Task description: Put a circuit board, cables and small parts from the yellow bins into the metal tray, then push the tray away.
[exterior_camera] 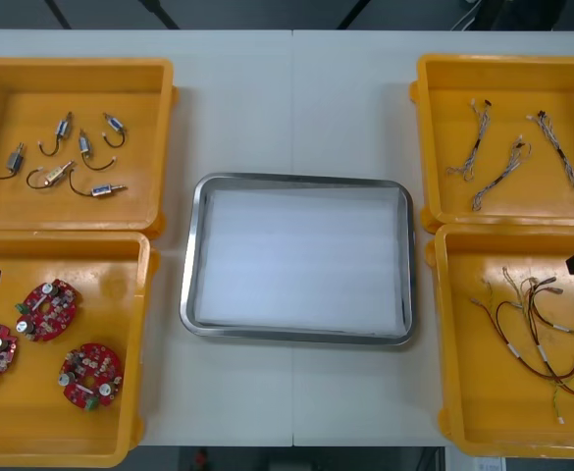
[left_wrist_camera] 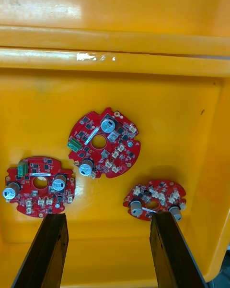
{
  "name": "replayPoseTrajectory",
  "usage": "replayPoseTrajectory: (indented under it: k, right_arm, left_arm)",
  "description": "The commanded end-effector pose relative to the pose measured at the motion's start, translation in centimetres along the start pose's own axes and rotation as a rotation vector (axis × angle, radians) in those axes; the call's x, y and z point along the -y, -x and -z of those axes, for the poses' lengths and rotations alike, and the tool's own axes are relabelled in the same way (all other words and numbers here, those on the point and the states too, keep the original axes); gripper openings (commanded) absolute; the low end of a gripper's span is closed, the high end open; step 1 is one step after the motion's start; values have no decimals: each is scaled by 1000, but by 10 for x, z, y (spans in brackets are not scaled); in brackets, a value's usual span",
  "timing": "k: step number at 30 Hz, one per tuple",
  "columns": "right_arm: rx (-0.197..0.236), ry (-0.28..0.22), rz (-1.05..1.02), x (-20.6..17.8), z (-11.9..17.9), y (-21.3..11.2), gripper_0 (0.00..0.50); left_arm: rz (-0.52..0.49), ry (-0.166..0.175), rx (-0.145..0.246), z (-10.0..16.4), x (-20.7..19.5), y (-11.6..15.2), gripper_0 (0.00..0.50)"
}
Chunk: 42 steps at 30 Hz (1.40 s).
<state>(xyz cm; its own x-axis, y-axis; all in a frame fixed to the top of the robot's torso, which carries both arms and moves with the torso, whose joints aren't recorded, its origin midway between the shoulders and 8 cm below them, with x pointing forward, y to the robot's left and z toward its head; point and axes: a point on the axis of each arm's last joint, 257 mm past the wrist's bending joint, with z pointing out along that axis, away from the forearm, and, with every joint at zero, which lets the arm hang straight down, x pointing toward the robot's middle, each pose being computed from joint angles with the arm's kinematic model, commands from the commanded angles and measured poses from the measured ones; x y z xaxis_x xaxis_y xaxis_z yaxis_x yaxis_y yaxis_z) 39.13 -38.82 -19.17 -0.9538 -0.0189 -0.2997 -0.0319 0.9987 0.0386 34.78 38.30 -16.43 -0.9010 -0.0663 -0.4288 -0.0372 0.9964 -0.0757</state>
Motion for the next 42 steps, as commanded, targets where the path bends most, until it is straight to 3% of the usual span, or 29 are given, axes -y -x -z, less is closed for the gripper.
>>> replayPoseTrajectory:
  k: [1, 6, 16, 21, 27, 34, 42]
  right_arm:
    - [-8, -33, 130, 19, 0, -13, 500]
    - [35, -35, 304, 26, -10, -22, 500]
    - [61, -41, 582, 36, -22, -41, 500]
    - [104, -48, 722, 37, -27, -38, 500]
    - [127, -56, 847, 36, -30, -36, 500]
    - [115, -65, 993, 38, -31, -40, 500]
    - [109, -67, 1127, 34, -38, -43, 500]
  left_arm:
    - [-190, -9, -20, 9, -22, 3, 500]
    - [-306, 0, -29, 5, -41, 6, 500]
    - [-518, 22, -42, -4, -65, 8, 500]
    - [-608, 30, -49, -13, -73, 8, 500]
    - [-667, 36, -66, -20, -85, 4, 500]
    - [-692, 46, -86, -36, -94, -8, 500]
    - [-685, 43, -82, -58, -97, -27, 500]
